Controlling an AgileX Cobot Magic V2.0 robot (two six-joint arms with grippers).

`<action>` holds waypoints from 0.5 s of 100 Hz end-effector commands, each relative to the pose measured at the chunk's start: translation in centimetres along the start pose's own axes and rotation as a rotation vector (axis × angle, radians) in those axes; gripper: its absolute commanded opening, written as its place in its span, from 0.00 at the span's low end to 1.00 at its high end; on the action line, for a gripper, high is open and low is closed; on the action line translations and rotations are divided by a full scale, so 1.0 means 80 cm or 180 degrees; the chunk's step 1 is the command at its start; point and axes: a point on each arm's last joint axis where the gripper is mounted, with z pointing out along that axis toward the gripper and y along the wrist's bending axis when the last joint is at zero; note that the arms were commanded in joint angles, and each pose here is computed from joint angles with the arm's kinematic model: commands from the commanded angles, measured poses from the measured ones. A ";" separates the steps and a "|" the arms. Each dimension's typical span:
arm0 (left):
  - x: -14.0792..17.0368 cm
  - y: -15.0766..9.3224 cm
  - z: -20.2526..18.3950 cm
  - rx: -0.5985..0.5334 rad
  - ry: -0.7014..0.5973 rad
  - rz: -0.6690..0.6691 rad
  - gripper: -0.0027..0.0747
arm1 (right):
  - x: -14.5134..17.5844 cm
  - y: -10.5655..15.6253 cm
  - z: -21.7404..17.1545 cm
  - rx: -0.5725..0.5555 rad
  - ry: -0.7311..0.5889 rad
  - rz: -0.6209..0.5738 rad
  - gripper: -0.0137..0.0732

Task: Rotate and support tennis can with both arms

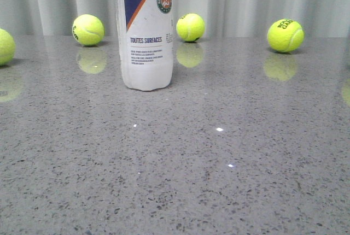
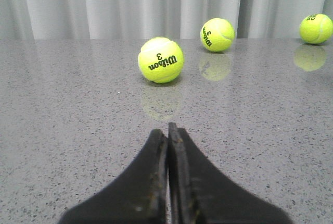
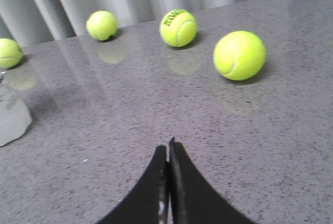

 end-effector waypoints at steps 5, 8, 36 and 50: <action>0.008 0.000 -0.001 -0.0010 -0.0219 -0.0054 0.01 | -0.009 -0.001 0.004 0.0076 -0.0443 -0.0101 0.08; 0.008 0.000 -0.001 -0.0010 -0.0219 -0.0054 0.01 | -0.006 -0.003 0.006 0.0112 -0.0479 -0.0163 0.08; 0.008 0.000 -0.001 -0.0010 -0.0219 -0.0054 0.01 | 0.029 -0.019 0.014 0.0334 -0.0841 -0.0548 0.08; 0.008 0.000 -0.001 -0.0010 -0.0219 -0.0054 0.01 | 0.058 -0.026 0.010 0.0289 -0.1122 -0.0547 0.08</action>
